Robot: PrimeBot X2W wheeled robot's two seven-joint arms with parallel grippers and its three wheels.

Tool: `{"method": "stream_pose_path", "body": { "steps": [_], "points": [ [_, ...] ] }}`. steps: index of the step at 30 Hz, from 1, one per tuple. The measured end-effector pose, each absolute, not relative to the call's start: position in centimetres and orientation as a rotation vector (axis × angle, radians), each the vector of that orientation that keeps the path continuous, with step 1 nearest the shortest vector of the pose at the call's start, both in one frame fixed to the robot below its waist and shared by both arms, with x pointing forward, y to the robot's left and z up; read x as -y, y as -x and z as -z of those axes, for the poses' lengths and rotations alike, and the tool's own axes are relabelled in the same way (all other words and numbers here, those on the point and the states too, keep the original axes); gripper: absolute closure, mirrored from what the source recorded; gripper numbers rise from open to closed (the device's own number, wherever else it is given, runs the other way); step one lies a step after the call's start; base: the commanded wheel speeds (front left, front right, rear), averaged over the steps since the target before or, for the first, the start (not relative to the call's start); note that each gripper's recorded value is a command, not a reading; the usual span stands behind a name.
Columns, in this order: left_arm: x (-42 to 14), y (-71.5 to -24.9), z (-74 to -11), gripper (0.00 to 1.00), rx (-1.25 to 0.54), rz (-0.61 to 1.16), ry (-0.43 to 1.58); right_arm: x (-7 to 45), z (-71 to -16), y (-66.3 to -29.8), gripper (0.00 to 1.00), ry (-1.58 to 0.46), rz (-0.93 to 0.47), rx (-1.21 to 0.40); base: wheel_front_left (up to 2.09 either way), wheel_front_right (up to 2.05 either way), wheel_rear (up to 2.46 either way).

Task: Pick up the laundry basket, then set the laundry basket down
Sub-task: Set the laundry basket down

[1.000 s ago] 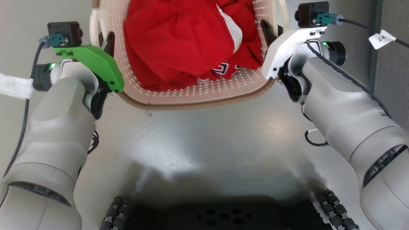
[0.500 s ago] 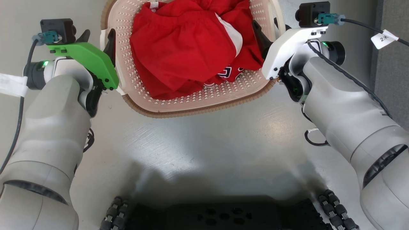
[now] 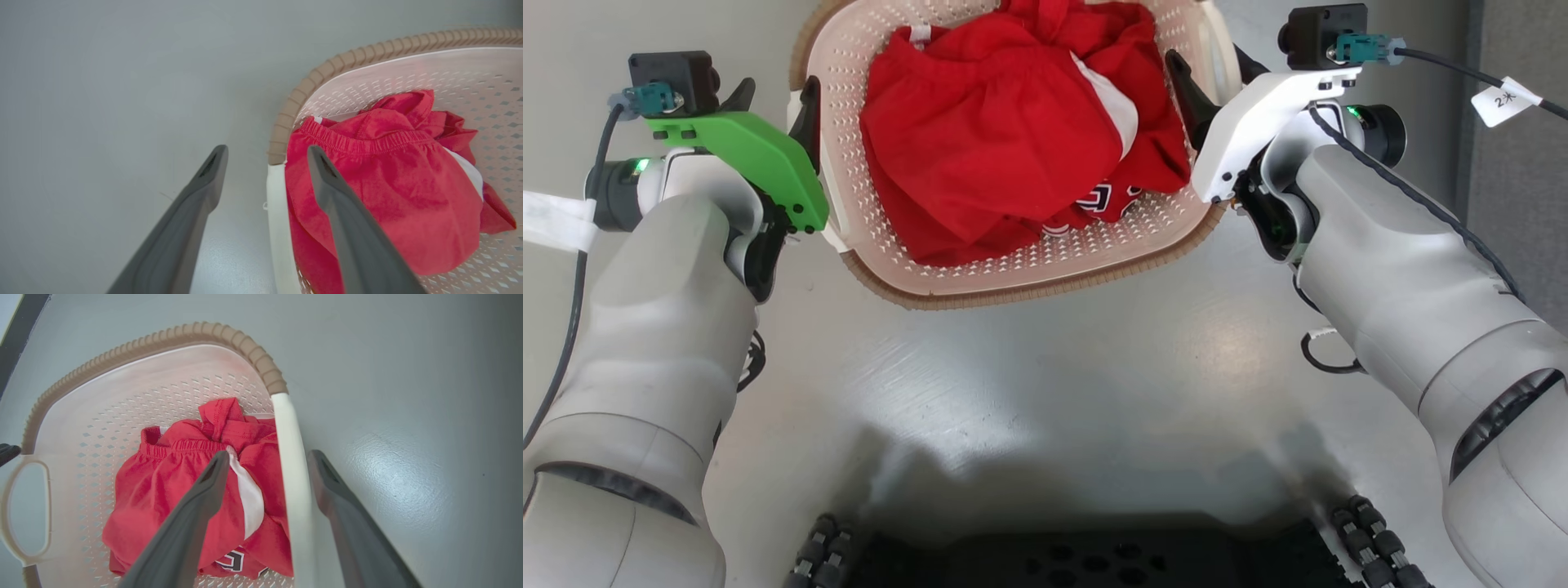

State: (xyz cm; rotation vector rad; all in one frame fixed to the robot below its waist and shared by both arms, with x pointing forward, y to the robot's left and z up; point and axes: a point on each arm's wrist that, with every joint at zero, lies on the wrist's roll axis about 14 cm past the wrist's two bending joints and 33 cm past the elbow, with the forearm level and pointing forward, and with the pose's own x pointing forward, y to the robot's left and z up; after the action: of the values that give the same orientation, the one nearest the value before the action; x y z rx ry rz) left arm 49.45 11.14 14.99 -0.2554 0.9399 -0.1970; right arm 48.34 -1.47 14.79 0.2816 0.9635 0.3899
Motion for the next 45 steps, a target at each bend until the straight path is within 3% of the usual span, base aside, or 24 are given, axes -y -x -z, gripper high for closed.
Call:
{"method": "stream_pose_path", "body": {
  "steps": [13,29,37,45],
  "points": [
    [-11.2,-49.5,-18.0,0.00,-0.879,0.194,0.264,1.9,-18.3,-49.3,0.00,-0.263,-0.393,-0.887,0.00,0.00,0.00],
    [-11.0,-49.6,-24.2,0.00,-0.742,0.193,0.314,2.7,-24.1,-48.0,0.00,-0.248,-0.410,-0.801,0.00,0.00,0.00],
    [-12.2,-52.1,-30.9,0.00,-0.561,0.190,0.349,2.9,-30.2,-49.7,0.00,-0.269,-0.403,-0.658,0.00,0.00,0.00],
    [-12.5,-51.2,-35.4,0.00,-0.454,0.190,0.388,4.0,-34.8,-49.2,0.00,-0.286,-0.386,-0.554,0.00,0.00,0.00]
  ]
}}
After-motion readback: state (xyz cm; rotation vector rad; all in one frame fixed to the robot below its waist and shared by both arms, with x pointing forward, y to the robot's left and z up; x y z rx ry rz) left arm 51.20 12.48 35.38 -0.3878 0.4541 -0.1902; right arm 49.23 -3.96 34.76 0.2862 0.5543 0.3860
